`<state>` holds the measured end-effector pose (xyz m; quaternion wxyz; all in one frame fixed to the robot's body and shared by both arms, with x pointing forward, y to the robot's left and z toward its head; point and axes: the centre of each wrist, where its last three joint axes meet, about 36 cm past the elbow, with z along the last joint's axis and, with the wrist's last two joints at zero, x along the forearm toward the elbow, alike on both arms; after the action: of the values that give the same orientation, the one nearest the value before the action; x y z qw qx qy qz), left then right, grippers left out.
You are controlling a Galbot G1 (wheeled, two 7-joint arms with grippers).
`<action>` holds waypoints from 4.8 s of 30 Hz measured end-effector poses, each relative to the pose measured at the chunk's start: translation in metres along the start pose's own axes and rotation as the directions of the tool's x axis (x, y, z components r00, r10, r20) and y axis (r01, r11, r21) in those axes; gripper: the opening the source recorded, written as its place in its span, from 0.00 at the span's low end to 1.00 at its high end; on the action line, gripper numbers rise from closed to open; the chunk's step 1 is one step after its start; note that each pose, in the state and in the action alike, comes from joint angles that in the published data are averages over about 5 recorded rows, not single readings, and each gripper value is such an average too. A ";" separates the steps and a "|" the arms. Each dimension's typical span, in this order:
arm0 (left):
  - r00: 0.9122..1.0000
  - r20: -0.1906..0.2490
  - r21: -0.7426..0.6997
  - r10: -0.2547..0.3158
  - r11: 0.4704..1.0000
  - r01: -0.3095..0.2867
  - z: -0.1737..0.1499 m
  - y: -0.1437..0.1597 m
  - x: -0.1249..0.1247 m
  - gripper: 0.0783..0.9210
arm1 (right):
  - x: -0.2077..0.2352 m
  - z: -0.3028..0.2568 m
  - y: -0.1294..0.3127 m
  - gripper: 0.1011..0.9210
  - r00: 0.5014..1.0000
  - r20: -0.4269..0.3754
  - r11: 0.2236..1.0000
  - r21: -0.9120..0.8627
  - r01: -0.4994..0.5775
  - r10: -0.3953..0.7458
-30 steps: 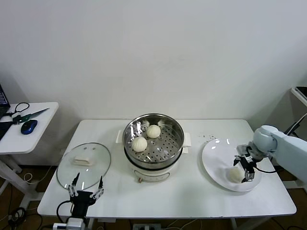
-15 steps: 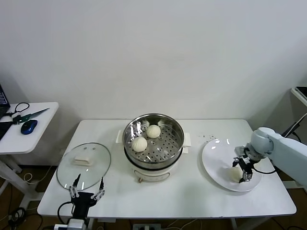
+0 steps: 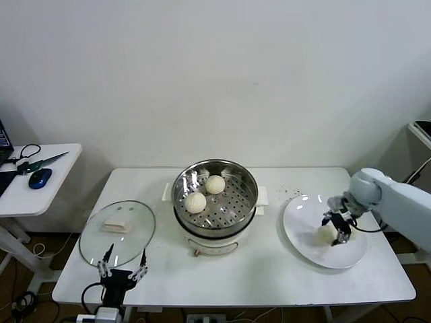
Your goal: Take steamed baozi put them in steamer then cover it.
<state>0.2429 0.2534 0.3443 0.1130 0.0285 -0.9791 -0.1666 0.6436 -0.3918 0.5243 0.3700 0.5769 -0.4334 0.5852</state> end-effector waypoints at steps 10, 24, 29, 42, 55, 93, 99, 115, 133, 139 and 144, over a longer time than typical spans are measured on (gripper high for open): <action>1.000 -0.004 0.006 -0.003 1.000 0.003 0.002 0.002 0.005 0.88 | 0.125 -0.081 -0.090 0.71 0.995 -0.036 0.884 0.462 -0.065 0.092; 1.000 0.004 -0.001 0.002 1.000 -0.002 0.000 0.004 0.002 0.88 | 0.162 -0.267 -0.156 0.72 0.989 -0.087 0.514 0.858 0.014 0.117; 1.000 0.001 -0.004 0.008 1.000 -0.008 0.001 0.003 0.003 0.88 | 0.131 -0.321 -0.160 0.72 0.992 -0.096 0.398 0.916 0.056 0.083; 1.000 -0.014 -0.003 0.001 1.000 -0.001 0.009 0.009 0.006 0.88 | 0.063 -0.391 -0.144 0.72 0.995 -0.103 0.228 0.968 0.102 -0.007; 1.000 -0.022 -0.002 -0.002 1.000 0.002 0.013 0.010 0.006 0.88 | 0.042 -0.399 -0.130 0.75 0.994 -0.099 0.201 0.974 0.107 -0.050; 1.000 -0.009 -0.020 0.007 1.000 -0.007 0.006 0.017 0.013 0.88 | 0.132 -0.116 -0.093 0.88 0.983 -0.005 0.962 0.206 -0.179 0.184; 1.000 -0.011 -0.031 0.006 0.999 -0.006 0.003 0.018 0.015 0.88 | 0.095 -0.042 -0.050 0.88 0.989 -0.008 0.989 -0.008 -0.148 0.148; 0.999 -0.034 -0.053 -0.003 0.999 0.001 0.002 0.015 0.024 0.88 | -0.003 0.069 0.034 0.88 0.997 -0.059 0.969 -0.240 -0.054 0.041; 0.998 -0.054 -0.058 -0.008 0.998 0.005 0.007 0.011 0.022 0.88 | -0.045 0.104 0.054 0.88 0.995 -0.097 0.950 -0.312 -0.028 -0.002; 0.998 -0.058 -0.059 -0.009 0.998 0.005 0.009 0.011 0.022 0.88 | -0.054 0.105 0.053 0.88 0.995 -0.102 0.949 -0.313 -0.020 -0.013; 0.998 -0.058 -0.061 -0.009 0.998 0.005 0.009 0.011 0.021 0.88 | -0.058 0.106 0.051 0.88 0.994 -0.105 0.949 -0.314 -0.018 -0.016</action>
<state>0.2201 0.2646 0.3442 0.1418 0.0335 -0.9698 -0.1956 0.6373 -0.5044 0.4586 0.4795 0.4786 -0.5010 0.5386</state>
